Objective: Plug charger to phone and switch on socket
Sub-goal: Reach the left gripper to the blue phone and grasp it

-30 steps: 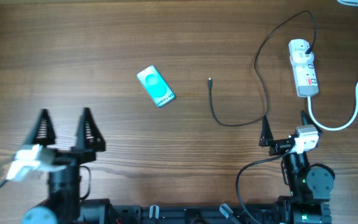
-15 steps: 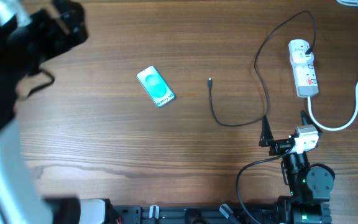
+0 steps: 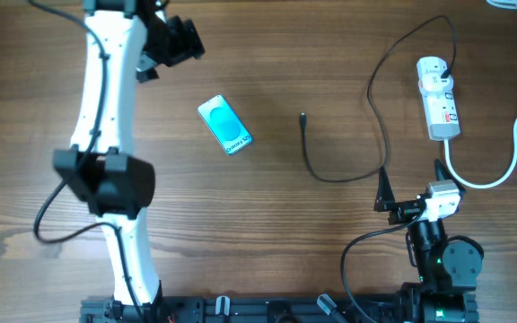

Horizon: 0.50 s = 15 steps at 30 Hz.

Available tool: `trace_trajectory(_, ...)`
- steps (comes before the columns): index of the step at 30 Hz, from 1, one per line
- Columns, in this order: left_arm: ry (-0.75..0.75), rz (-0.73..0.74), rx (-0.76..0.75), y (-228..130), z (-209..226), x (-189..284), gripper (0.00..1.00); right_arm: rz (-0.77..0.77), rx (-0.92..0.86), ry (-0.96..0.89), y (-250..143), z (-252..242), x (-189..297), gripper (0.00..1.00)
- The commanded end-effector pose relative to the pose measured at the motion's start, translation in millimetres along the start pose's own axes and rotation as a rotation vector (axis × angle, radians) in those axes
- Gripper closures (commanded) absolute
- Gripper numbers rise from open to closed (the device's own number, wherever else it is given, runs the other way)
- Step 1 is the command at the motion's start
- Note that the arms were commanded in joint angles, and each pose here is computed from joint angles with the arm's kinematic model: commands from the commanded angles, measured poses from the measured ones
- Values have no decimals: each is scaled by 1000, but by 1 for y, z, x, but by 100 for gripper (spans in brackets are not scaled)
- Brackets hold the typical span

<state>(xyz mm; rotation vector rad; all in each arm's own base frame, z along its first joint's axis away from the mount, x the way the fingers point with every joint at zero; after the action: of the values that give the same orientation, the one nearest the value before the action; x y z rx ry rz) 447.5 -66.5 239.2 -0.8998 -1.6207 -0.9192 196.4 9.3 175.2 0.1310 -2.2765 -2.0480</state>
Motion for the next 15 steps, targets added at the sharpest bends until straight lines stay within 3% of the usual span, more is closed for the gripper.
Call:
trace_trajectory(1,75,135,50,-19,-14,-58,12,-11,0,-2,2,0,0,0)
trace_trajectory(4,144,222,33,-41,-22,-109,14,-11,1,-2,2,0,0,0)
trace_trajectory(7,180,265,20,-59,-25,-143,5,-11,1,-2,2,0,0,0)
trace_trajectory(9,187,274,9,-66,-25,-155,0,-11,1,-2,2,0,0,0)
trace_trajectory(15,219,290,55,-83,-15,-191,0,-11,0,-2,2,0,0,0)
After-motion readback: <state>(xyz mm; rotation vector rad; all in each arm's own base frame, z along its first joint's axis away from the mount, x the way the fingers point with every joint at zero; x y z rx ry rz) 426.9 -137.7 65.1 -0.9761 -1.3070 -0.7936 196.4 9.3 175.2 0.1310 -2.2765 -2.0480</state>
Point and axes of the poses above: each gripper's point midway between its finger pads, its own x axis back along the fingers, its own z axis along the line the jaws close on, y = z × x, the point moved 5 cm from there along x, back along the fingers, and after that the axes turned 3 degrees about x, right-handed, at the moved point
